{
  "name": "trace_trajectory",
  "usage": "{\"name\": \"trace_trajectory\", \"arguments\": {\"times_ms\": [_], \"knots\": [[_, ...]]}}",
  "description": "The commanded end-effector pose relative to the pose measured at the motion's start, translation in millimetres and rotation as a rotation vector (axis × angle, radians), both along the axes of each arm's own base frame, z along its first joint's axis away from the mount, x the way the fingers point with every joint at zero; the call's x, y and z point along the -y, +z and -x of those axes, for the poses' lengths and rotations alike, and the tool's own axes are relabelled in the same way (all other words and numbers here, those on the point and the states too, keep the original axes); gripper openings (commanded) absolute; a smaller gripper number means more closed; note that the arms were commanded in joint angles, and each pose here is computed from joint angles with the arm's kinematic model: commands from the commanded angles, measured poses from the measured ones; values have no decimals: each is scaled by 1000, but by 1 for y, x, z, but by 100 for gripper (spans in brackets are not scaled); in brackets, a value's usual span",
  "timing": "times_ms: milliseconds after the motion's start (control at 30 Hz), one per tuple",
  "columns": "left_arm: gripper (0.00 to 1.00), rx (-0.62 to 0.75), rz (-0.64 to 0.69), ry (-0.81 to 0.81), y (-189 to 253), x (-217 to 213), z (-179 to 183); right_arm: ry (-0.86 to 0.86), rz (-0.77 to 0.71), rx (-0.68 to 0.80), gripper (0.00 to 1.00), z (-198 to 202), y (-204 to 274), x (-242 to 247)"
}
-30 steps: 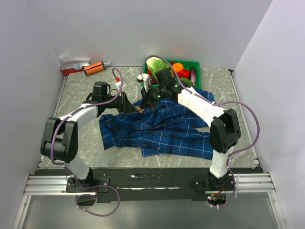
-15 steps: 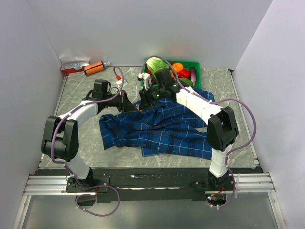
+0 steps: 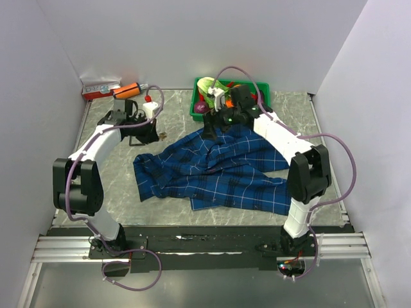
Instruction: Remove the brooch from the garment
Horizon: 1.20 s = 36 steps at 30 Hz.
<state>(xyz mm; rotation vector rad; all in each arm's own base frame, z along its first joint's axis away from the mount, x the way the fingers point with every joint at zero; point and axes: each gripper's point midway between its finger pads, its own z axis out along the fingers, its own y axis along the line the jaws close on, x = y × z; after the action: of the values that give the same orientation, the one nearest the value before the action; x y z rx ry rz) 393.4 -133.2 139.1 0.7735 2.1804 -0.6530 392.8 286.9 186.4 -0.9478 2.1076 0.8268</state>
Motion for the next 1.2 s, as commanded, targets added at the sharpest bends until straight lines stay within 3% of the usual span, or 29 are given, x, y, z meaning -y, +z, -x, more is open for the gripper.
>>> {"name": "trace_trajectory", "arguments": {"times_ms": [0,300,800,1167], "knots": [[1,126,-382,64,5,-61,-29,-47,65,85,100,3,13,19],[1,124,-766,162,-21,-130,-66,-47,83,85,100,11,10,27],[1,159,-922,112,-47,-144,-97,-59,120,83,100,13,1,34],[1,136,-933,72,-70,-136,-95,-57,132,82,100,13,-4,36]]}}
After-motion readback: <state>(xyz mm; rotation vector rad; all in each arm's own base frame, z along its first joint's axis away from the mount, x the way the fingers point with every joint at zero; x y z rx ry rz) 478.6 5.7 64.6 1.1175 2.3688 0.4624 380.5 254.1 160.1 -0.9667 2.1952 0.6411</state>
